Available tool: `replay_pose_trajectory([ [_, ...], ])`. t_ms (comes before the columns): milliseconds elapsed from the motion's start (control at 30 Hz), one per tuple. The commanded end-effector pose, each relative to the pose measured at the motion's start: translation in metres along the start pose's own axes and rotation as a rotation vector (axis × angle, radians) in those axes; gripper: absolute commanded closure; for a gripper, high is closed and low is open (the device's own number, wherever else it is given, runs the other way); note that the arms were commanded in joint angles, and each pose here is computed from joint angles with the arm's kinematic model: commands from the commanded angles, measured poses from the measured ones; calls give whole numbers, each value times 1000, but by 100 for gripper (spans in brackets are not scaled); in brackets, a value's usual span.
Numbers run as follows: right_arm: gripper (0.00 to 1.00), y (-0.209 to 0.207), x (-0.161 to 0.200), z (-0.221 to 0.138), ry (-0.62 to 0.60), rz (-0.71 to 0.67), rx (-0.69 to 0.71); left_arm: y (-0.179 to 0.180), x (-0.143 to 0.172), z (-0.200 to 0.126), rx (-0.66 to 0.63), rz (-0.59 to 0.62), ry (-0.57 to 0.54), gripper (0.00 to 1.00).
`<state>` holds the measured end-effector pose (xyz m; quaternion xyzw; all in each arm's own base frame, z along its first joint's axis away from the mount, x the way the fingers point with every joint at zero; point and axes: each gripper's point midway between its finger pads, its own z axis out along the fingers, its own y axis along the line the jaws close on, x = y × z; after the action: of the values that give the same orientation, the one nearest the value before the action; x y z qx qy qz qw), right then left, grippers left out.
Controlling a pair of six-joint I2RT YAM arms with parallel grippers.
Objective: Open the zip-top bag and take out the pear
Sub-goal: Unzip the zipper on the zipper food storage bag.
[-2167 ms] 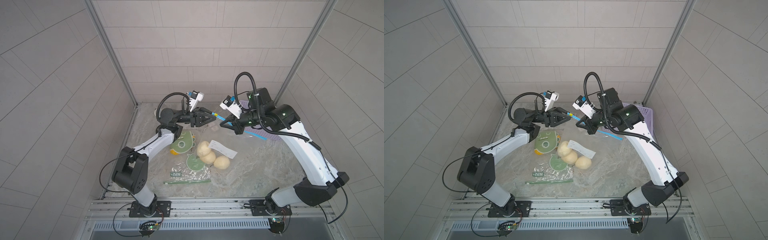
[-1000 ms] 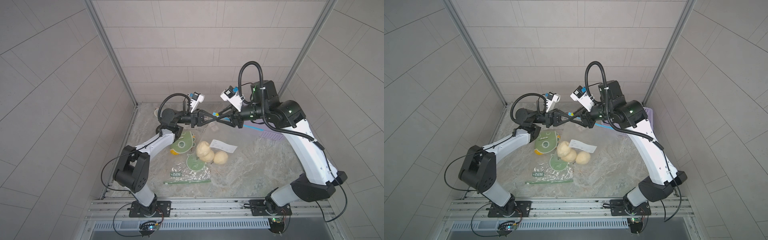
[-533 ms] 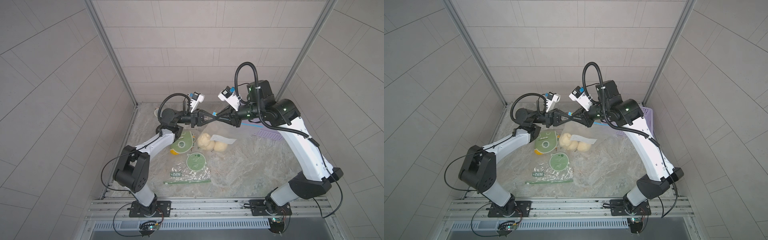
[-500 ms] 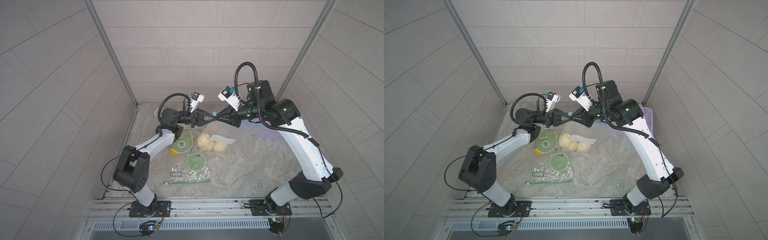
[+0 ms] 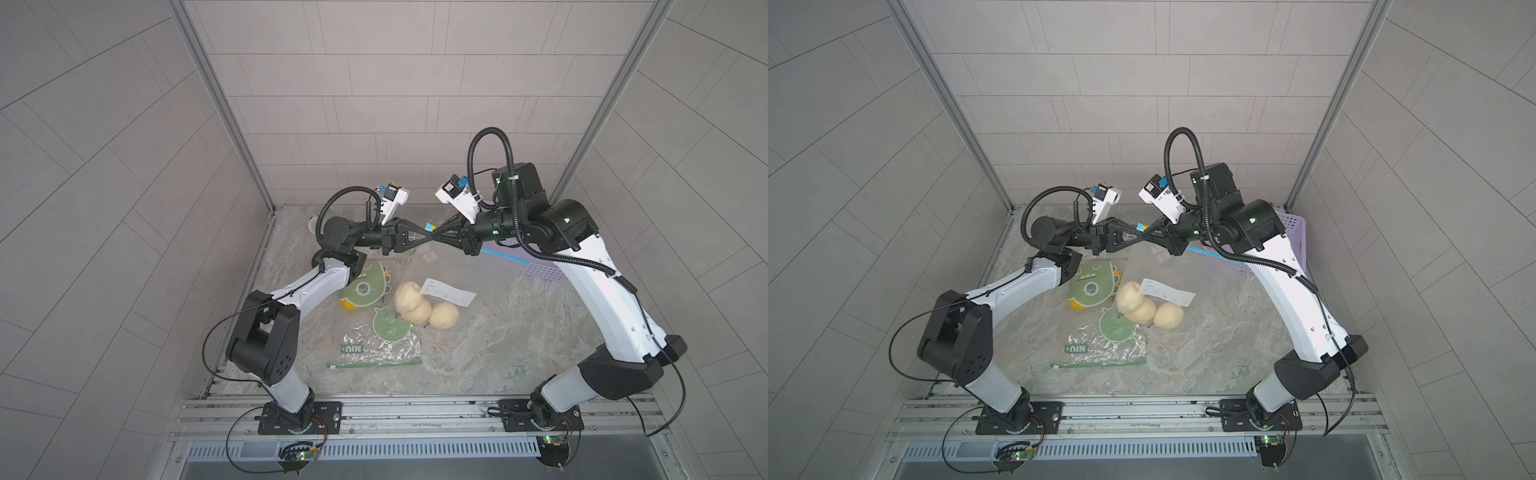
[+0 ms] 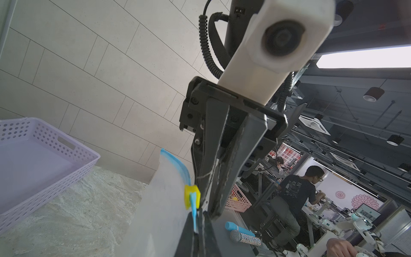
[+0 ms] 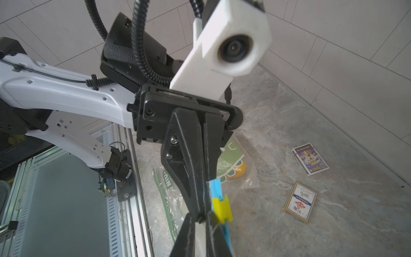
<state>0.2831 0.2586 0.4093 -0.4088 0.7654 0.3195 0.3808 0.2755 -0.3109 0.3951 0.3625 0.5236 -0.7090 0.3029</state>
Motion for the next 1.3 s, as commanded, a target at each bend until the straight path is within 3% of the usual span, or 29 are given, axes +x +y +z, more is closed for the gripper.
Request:
replay_pose_trajectory([
  [0,85,-9,5,-10,-9,-5,65,-34,-26,3,35,128,-36,100],
  [367,84,-16,18,-24,-49,26,101,-31,-36,-6,12,137,-62,100],
  [533,56,-6,-18,-34,-138,-10,50,-29,-32,-4,17,125,-48,100],
  [633,52,-4,-38,-35,-164,-25,18,-28,-27,-3,21,116,-38,100],
  [900,52,7,-39,-13,-122,1,-154,-30,-26,-2,23,113,-34,100],
  [1067,60,10,-38,-10,-113,4,-173,-30,-26,-2,23,113,-34,100],
  [1267,77,12,-36,-11,-111,6,-175,-29,-25,-2,24,110,-31,100],
])
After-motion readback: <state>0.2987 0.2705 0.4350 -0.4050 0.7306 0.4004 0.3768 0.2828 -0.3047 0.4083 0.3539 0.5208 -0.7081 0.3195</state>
